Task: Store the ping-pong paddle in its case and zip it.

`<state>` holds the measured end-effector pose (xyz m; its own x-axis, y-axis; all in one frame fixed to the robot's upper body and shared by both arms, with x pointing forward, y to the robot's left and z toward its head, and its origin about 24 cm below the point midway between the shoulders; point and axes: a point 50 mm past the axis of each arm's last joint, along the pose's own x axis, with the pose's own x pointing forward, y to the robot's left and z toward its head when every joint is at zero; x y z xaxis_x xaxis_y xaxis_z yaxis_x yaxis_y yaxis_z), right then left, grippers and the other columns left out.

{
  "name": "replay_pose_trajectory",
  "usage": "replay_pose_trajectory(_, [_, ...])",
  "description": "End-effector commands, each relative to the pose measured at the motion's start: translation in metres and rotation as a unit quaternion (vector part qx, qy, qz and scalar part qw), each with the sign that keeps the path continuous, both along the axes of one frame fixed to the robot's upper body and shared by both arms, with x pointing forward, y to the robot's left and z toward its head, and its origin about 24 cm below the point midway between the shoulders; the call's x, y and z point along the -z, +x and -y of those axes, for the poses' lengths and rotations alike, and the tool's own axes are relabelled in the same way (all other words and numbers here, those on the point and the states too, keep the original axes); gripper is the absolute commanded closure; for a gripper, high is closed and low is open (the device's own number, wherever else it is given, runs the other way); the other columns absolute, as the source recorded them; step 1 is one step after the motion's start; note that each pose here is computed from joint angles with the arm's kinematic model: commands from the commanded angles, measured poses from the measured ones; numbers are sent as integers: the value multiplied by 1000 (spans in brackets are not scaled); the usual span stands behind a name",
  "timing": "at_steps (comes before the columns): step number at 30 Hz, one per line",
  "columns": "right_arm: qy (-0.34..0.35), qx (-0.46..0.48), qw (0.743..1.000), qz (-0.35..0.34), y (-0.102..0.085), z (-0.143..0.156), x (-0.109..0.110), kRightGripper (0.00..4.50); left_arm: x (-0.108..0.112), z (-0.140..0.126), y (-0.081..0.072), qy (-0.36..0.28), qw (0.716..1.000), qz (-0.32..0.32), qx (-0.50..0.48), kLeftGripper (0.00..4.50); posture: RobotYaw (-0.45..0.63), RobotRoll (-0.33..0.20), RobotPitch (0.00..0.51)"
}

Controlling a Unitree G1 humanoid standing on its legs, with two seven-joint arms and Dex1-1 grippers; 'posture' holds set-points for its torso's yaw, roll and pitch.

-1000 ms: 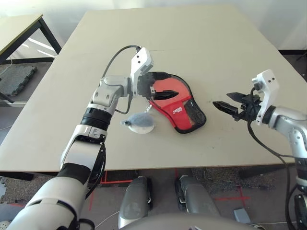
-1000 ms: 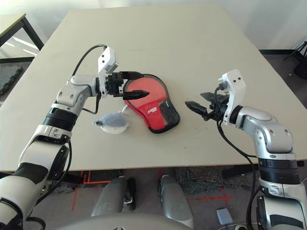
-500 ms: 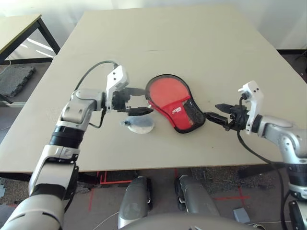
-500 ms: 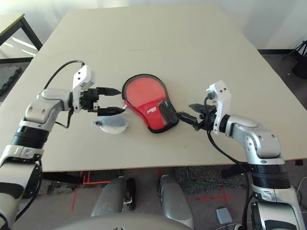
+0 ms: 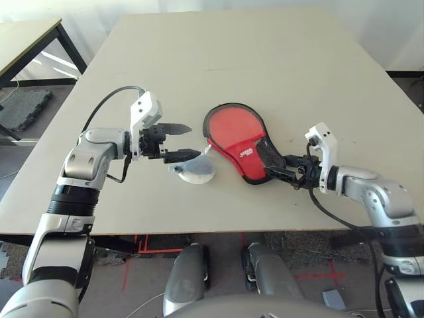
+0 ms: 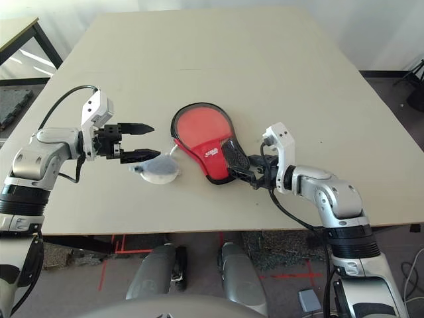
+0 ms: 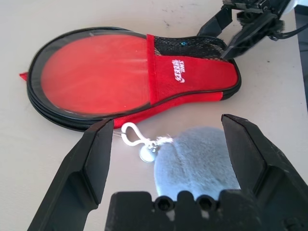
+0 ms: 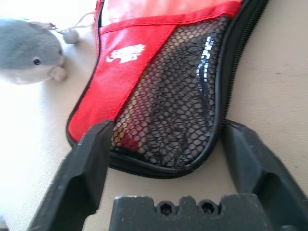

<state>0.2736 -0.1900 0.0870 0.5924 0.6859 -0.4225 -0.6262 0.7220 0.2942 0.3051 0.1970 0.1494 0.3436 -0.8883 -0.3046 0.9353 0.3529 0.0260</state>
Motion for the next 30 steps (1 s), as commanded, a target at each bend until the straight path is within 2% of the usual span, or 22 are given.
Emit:
replay_pose_trajectory(1, [-1,2,1000,-27,-3,-3,10,1449,-1,1,-2,-3,1000,1,-2,0,126,0,111])
replay_pose_trajectory(2, [2,4,1000,-30,-3,-4,11,1709,0,1,-2,-4,1000,1,-2,0,126,0,110])
replay_pose_trajectory(8, [17,4,999,-35,-3,-6,10,3925,1,2,-1,-7,1000,1,-3,0,130,0,110])
replay_pose_trajectory(10, [21,5,999,-38,-3,-4,8,4461,1,1,-1,-6,1000,1,-3,0,130,0,110])
replay_pose_trajectory(20, [26,6,998,-61,-10,16,3,4461,2,0,0,-3,1000,3,-2,0,125,0,107])
replay_pose_trajectory(30, [33,-38,994,-93,-33,27,-3,4461,4,1,2,0,1000,1,2,0,102,0,115])
